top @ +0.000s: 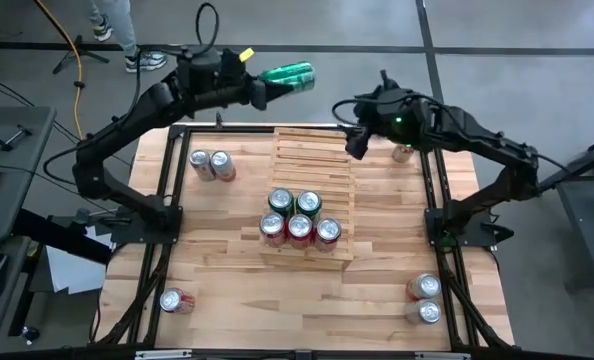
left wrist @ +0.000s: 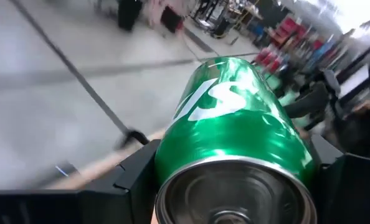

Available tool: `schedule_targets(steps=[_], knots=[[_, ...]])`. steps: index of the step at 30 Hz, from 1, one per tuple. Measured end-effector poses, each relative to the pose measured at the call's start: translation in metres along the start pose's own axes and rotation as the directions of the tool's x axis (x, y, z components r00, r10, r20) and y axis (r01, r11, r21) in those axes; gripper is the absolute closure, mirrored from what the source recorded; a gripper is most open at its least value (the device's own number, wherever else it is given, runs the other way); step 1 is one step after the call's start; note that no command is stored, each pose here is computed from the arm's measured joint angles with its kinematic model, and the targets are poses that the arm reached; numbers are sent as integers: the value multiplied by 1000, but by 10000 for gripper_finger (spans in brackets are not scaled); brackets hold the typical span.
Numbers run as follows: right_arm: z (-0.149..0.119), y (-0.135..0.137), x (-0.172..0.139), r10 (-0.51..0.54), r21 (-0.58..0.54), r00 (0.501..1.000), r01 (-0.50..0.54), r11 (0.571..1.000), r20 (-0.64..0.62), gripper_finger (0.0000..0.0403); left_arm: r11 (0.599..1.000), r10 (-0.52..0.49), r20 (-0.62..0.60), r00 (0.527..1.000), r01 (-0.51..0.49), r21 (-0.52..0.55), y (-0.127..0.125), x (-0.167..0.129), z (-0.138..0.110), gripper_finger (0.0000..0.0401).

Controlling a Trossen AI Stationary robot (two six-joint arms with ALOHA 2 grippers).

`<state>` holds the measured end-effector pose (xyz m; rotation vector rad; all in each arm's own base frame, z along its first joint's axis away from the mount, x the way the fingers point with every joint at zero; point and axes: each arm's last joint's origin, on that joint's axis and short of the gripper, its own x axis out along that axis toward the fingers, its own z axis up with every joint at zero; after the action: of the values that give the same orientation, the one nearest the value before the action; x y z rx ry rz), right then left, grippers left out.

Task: Place canned beverage on shelf
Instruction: Put the green soda can on the shelf aligned with the other green soda cans

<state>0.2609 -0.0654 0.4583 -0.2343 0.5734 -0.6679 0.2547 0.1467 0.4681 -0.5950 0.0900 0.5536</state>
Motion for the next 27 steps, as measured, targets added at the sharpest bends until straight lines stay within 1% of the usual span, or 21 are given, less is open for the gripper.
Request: schedule_targets(steps=[2,4,6,9,13,15,18,23,26,27], knots=[[2,5,9,-71,-111,997,70,991,-7,48,987,-30,-58,998,21,-159,8,7,0,202],[6,12,18,-120,-224,993,118,968,3,48,958,-65,-109,992,32,-286,14,15,-3,202],[9,21,29,-149,-323,989,145,935,12,48,932,-84,-143,986,27,-361,18,26,-6,202],[13,35,43,-171,-439,985,163,884,22,48,902,-96,-191,977,4,-432,24,42,-12,202],[15,49,60,-241,-567,970,210,797,20,48,884,-108,-225,968,-9,-467,27,56,-19,202],[15,54,68,-254,-605,967,215,767,21,48,884,-111,-226,968,-8,-467,27,59,-20,202],[17,60,80,-288,-635,957,241,734,31,48,886,-113,-236,965,-9,-463,25,60,-22,202],[23,63,94,-327,-648,942,299,701,81,48,891,-128,-241,962,5,-453,21,60,-24,202],[22,62,100,-342,-678,936,301,670,78,48,897,-153,-257,954,25,-442,19,60,-26,202],[22,62,101,-343,-679,936,301,670,76,49,898,-154,-258,954,26,-440,18,59,-26,202]])
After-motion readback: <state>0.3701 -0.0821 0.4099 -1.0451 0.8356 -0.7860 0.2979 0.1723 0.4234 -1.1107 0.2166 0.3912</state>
